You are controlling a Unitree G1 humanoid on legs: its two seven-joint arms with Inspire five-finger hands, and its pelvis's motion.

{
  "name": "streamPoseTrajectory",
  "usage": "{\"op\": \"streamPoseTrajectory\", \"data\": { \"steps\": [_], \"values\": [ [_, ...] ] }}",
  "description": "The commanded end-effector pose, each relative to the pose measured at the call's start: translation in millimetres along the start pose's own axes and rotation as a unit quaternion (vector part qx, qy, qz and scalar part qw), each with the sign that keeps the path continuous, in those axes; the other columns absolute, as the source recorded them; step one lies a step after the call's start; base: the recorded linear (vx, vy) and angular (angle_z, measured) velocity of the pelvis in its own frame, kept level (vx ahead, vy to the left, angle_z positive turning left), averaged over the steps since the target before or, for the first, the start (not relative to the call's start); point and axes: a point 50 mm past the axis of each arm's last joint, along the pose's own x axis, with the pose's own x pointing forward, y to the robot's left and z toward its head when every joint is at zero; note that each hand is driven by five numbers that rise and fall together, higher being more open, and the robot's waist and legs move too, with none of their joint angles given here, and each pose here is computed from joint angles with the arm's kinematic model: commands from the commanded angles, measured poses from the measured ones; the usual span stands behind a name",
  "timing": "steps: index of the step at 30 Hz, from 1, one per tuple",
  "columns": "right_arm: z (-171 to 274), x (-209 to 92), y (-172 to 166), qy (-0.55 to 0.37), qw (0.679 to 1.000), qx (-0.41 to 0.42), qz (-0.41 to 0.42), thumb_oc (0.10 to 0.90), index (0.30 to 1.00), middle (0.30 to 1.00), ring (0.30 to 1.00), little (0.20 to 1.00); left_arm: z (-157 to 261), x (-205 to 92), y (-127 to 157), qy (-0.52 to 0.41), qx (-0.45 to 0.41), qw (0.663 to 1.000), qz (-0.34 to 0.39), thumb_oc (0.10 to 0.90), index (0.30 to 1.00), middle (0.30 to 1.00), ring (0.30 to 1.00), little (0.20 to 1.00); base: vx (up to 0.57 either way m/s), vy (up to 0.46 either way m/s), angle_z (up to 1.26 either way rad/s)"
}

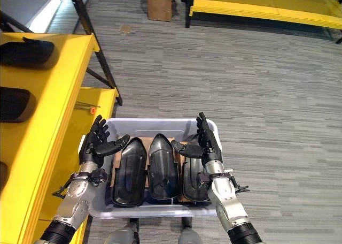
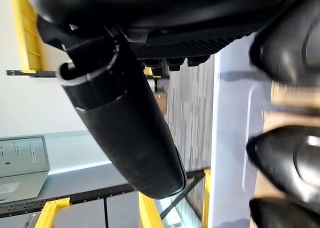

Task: Move parts from the plastic box to the shelf.

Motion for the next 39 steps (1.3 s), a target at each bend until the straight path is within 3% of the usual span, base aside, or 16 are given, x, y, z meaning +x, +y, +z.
{"op": "streamPoseTrajectory", "data": {
  "steps": [1, 11, 17, 28, 39],
  "values": [
    [59.5, 9.6, -5.9, -0.158, 0.985, -0.069, 0.005, 0.900, 1.000, 1.000, 1.000, 1.000, 61.8, 9.5, -13.6, -0.167, -0.011, 0.985, -0.032, 0.900, 1.000, 1.000, 1.000, 1.000, 0.00, 0.000, 0.00],
    [68.8, -4.5, -7.4, -0.188, 0.968, -0.164, 0.038, 0.900, 1.000, 1.000, 1.000, 1.000, 105.9, 7.9, -21.7, -0.269, -0.013, 0.962, -0.050, 0.900, 1.000, 1.000, 1.000, 1.000, -0.05, -0.006, 0.05],
    [82.0, -16.1, -3.0, -0.216, 0.956, -0.180, 0.079, 0.900, 1.000, 1.000, 1.000, 1.000, 131.3, 6.4, -29.7, -0.325, -0.011, 0.944, -0.063, 0.900, 1.000, 1.000, 1.000, 1.000, -0.10, 0.009, 0.02],
    [95.7, -23.9, 10.0, -0.247, 0.932, -0.216, 0.153, 0.900, 1.000, 1.000, 1.000, 1.000, 151.8, 10.1, -36.2, -0.369, 0.014, 0.928, -0.061, 0.900, 1.000, 1.000, 1.000, 1.000, -0.06, 0.020, -0.08],
    [81.7, -34.9, -7.5, -0.208, 0.925, -0.280, 0.147, 0.900, 1.000, 1.000, 1.000, 1.000, 162.3, 7.5, -36.5, -0.393, 0.010, 0.918, -0.058, 0.900, 1.000, 1.000, 1.000, 1.000, -0.02, 0.024, -0.04]
  ]
}}
